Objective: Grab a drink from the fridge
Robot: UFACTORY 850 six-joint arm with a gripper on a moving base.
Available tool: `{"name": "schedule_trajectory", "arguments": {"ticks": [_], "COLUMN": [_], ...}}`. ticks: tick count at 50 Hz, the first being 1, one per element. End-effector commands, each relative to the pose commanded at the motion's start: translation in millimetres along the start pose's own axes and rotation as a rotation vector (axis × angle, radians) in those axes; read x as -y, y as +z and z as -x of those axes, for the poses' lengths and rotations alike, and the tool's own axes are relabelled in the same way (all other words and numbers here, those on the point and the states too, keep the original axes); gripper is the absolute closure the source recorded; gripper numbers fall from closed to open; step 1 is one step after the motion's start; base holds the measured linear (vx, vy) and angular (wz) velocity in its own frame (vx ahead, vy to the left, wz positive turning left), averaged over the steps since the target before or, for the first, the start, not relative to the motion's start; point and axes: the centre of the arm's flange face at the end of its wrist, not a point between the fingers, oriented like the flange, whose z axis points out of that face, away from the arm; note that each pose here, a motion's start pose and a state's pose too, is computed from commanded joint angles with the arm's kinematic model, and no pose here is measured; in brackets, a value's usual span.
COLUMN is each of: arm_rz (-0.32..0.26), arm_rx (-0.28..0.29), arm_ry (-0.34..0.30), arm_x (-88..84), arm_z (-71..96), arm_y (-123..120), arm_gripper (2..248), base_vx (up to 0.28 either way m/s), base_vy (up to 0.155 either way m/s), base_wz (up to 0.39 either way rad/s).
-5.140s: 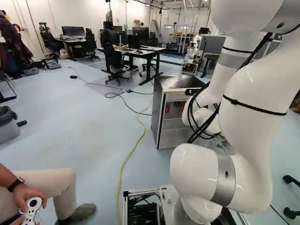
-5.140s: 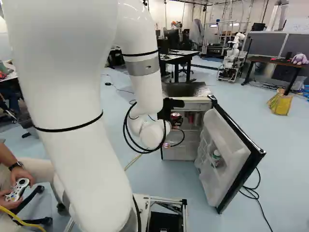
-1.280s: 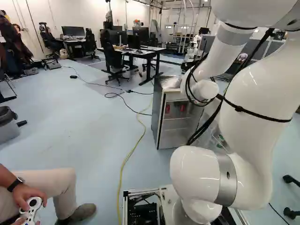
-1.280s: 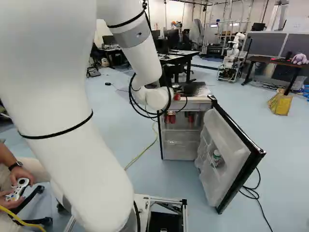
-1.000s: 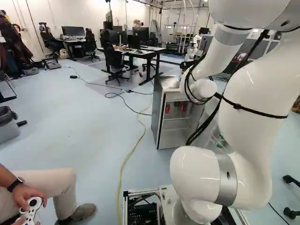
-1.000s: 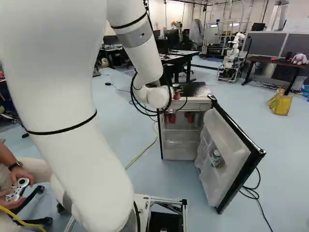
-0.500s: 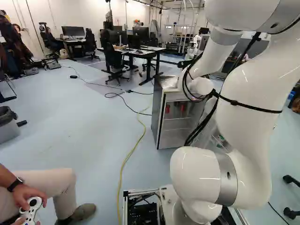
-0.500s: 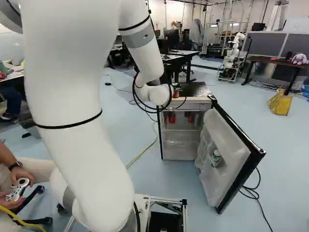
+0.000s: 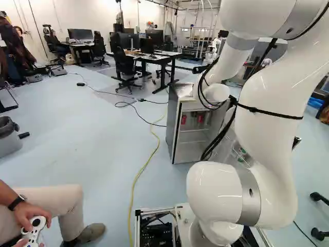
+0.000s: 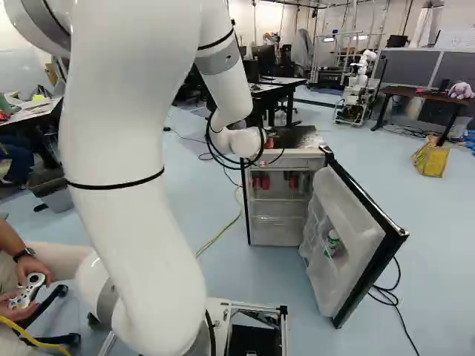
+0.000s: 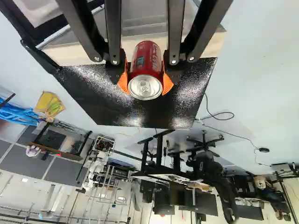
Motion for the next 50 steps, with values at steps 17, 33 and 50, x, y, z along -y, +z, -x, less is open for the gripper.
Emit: {"name": "schedule_trajectory", "arguments": {"ticks": [17, 33, 50], "arm_rz": [-0.014, -0.022, -0.021], "arm_rx": [0.008, 0.023, 0.042], "arm_ry": [-0.005, -0.006, 0.000], "arm_x": [5.0, 9.5, 12.5], "arm_z": [-2.8, -4.2, -4.6], "arm_y": [18, 33, 44], "arm_gripper": [158, 158, 158], "base_vx": [0.000, 0.000, 0.000], "base_vy": [0.000, 0.000, 0.000], "base_wz": [0.000, 0.000, 0.000]}}
